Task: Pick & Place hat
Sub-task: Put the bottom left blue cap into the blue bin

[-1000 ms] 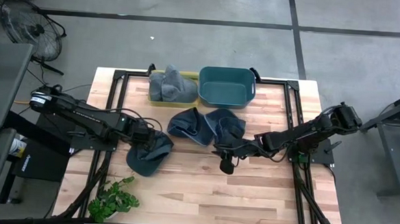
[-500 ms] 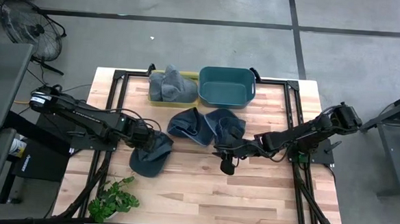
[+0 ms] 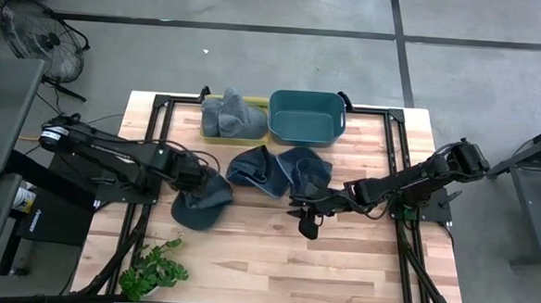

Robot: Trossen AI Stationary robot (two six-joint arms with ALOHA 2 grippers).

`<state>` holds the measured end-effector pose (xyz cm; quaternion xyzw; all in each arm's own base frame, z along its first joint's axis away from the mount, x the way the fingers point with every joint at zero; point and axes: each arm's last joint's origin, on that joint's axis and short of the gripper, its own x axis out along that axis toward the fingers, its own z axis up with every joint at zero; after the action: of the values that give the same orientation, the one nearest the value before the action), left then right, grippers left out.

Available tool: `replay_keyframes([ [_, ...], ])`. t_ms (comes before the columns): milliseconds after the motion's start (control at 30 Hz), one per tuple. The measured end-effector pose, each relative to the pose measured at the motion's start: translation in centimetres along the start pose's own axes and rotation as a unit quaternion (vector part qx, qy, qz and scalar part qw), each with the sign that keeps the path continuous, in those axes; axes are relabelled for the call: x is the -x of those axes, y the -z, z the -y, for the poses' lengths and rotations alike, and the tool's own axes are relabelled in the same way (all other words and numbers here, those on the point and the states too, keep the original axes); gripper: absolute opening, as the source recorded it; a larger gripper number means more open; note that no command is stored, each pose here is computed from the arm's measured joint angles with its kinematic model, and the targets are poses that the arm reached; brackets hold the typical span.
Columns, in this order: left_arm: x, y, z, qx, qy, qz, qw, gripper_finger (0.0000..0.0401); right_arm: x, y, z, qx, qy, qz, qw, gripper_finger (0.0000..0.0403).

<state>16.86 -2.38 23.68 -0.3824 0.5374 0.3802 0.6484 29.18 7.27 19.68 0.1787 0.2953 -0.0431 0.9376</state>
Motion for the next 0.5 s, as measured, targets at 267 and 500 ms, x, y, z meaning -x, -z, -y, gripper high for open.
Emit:
replay_keyframes([
  [267, 7.7, -1.4, 0.6, -0.028, 0.02, 0.087, 0.996, 0.0016, 0.0, 0.0, 0.0, -0.004, -0.004, 0.0, 1.0, 0.0129],
  [500, 13.6, -2.5, 0.4, -0.036, 0.068, 0.196, 0.978, 0.0016, 0.0, 0.0, 0.0, -0.004, -0.004, 0.0, 1.0, 0.0129],
])
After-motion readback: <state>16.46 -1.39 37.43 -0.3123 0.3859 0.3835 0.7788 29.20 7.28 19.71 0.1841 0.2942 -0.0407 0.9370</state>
